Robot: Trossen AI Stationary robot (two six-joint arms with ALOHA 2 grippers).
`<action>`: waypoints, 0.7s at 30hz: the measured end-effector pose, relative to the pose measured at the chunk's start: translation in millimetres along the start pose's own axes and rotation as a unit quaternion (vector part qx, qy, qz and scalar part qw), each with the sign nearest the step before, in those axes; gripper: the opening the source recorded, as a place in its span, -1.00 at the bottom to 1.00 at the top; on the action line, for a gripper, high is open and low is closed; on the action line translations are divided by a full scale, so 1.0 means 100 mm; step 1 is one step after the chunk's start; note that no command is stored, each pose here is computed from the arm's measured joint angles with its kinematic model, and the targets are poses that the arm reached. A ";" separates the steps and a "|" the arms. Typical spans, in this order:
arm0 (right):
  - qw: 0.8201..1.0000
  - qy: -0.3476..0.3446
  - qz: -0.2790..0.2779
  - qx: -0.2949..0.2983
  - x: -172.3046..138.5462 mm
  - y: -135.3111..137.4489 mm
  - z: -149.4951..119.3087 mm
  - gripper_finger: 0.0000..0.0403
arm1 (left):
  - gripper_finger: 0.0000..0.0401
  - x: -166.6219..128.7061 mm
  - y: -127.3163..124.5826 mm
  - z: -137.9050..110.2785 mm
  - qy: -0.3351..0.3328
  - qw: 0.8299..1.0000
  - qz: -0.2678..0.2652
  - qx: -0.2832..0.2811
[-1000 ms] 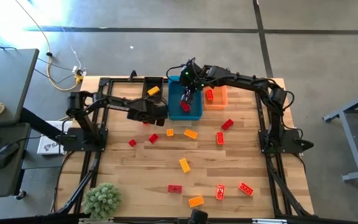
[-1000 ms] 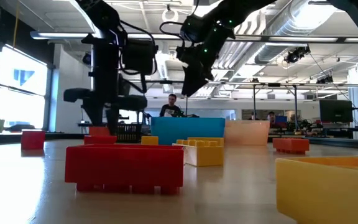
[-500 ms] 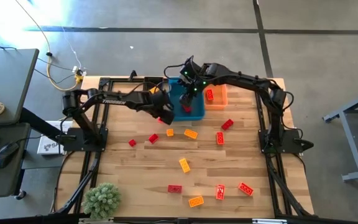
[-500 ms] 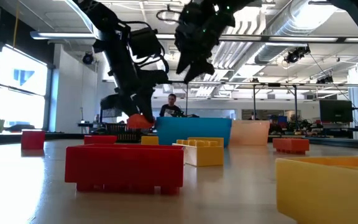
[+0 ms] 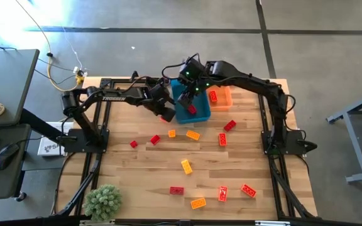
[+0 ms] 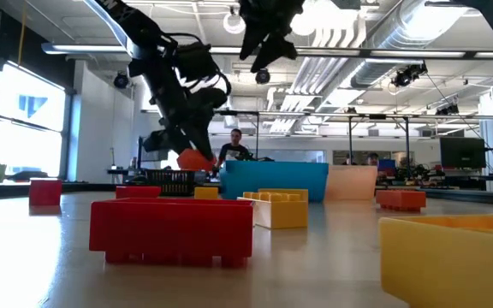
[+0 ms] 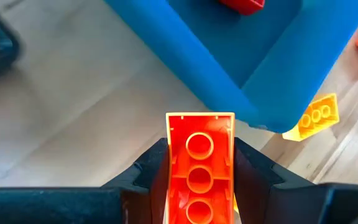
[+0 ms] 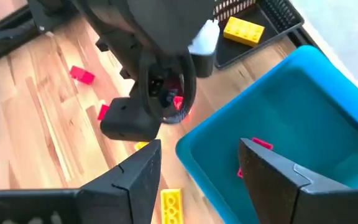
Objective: Sort & place blocks by color
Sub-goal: Put the orange game piece into the orange bin
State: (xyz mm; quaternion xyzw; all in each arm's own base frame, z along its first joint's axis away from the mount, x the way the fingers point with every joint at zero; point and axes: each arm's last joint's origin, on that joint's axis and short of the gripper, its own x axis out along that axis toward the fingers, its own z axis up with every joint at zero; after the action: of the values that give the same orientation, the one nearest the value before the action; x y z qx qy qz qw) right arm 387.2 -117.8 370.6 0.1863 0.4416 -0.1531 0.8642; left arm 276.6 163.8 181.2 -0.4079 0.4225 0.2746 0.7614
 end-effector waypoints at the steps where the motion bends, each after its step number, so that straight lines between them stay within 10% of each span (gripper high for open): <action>1: 1.000 -0.002 -0.003 0.004 -0.03 0.03 0.00 0.00 | -0.43 -0.04 -0.01 0.01 -0.007 1.000 -0.003 0.005; 21: 0.989 -0.054 -0.047 0.131 -0.08 0.52 -0.07 0.00 | -0.43 -1.29 -0.10 0.22 -0.282 0.953 -0.113 -0.019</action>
State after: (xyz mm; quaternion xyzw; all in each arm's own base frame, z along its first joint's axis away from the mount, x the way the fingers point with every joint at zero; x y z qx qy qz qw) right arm 399.8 -67.8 383.0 0.2686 0.3787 -0.2603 0.8466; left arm 230.6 168.0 303.7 -0.3730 0.1366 0.2987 0.8677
